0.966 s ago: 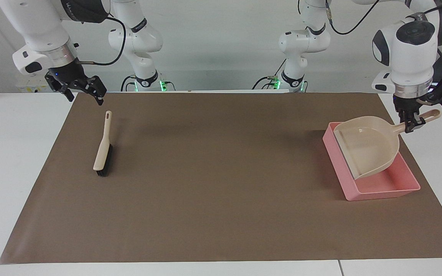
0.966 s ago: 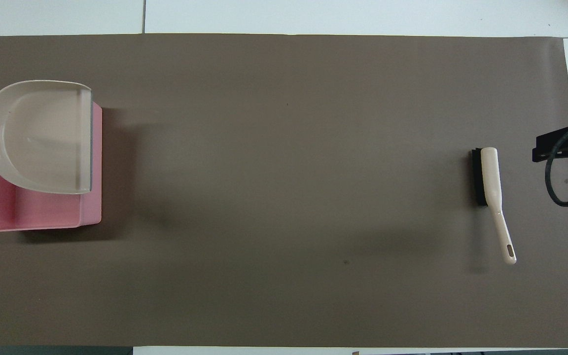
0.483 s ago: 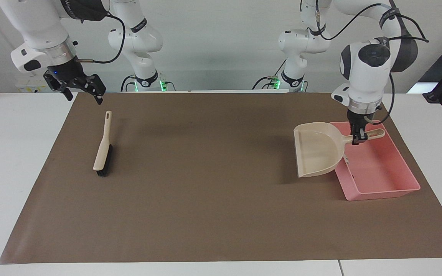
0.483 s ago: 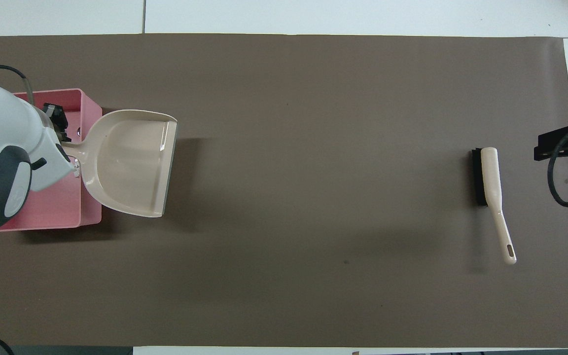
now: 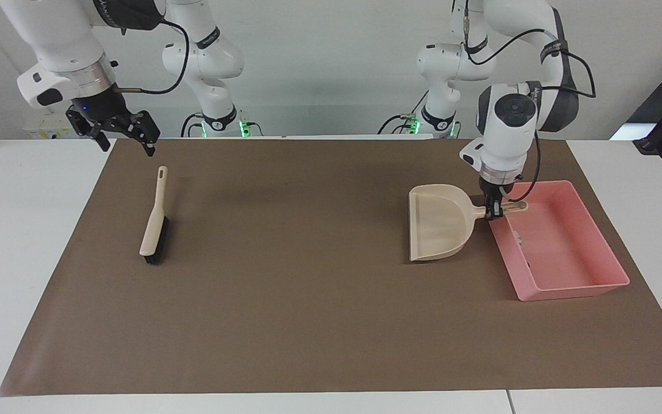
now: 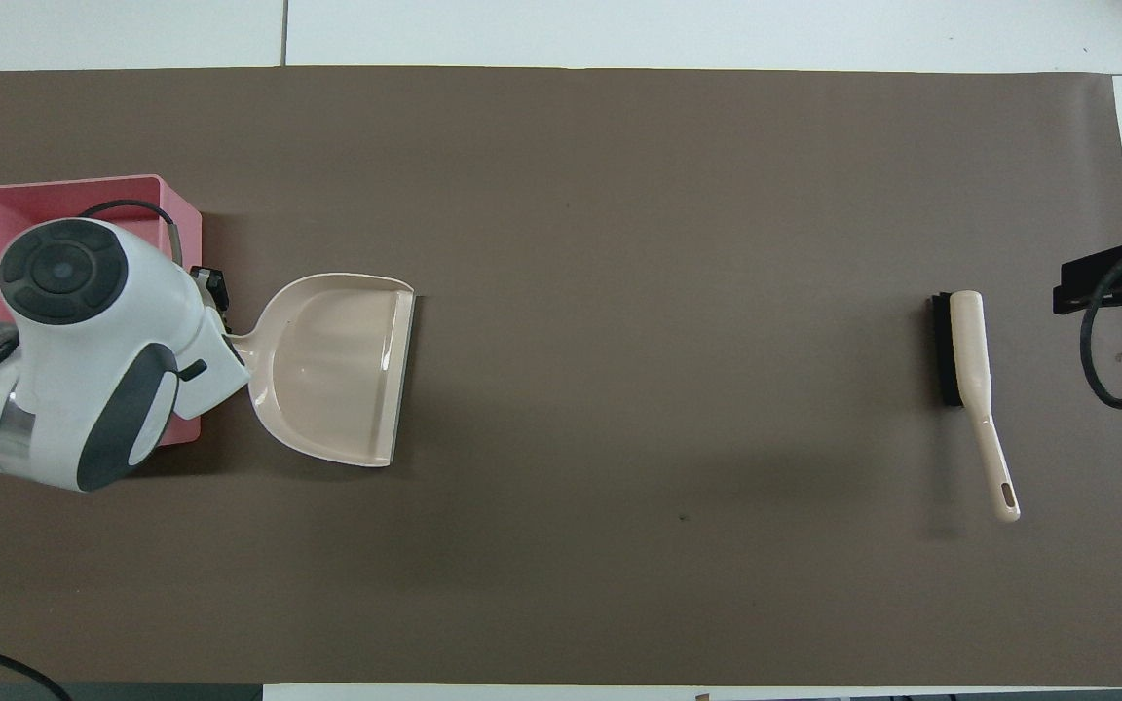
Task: Clean e-waste and dump in bin
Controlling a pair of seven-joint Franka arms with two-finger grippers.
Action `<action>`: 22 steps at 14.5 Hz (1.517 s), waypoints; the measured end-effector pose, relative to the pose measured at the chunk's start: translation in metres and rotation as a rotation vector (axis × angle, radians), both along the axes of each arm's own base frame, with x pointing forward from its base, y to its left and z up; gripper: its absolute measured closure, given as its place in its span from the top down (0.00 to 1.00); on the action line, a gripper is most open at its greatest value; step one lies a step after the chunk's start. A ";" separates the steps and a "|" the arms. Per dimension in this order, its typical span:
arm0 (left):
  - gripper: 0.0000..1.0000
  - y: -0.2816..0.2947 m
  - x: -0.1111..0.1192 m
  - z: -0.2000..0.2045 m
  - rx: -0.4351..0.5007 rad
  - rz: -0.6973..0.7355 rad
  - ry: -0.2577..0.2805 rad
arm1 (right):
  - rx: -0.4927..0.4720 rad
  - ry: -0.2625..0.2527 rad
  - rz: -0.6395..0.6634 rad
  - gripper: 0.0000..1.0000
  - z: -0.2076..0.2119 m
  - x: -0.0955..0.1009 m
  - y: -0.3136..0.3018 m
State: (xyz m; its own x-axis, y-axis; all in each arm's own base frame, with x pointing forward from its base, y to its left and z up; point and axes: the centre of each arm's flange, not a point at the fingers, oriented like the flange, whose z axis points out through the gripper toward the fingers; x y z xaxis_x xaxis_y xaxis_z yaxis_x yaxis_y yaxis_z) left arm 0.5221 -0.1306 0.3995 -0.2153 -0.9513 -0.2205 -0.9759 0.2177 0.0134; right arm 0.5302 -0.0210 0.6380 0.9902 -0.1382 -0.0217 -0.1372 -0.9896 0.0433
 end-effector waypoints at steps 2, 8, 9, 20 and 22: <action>0.33 -0.019 -0.010 -0.017 -0.014 0.025 -0.022 | 0.001 0.018 0.001 1.00 0.009 -0.003 0.001; 0.33 -0.037 -0.017 -0.025 -0.071 0.045 -0.048 | 0.012 0.040 0.006 1.00 0.016 -0.003 0.004; 0.33 -0.043 -0.019 -0.027 -0.079 0.046 -0.055 | 0.012 0.043 0.006 1.00 0.015 -0.002 0.004; 1.00 0.027 0.011 -0.007 -0.108 0.233 -0.110 | 0.012 0.047 0.012 1.00 0.012 0.000 0.008; 1.00 0.054 0.022 0.013 -0.111 0.303 -0.109 | 0.012 0.047 0.012 1.00 0.012 0.000 0.008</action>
State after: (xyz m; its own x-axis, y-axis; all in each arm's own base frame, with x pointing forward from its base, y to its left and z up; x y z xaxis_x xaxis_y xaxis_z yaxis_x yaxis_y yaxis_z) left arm 0.5445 -0.0765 0.4125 0.0996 -0.9880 -0.1179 -0.9909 -0.0877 -0.1024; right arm 0.5297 -0.0133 0.6504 0.9896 -0.1258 -0.0701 -0.1234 -0.9917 0.0372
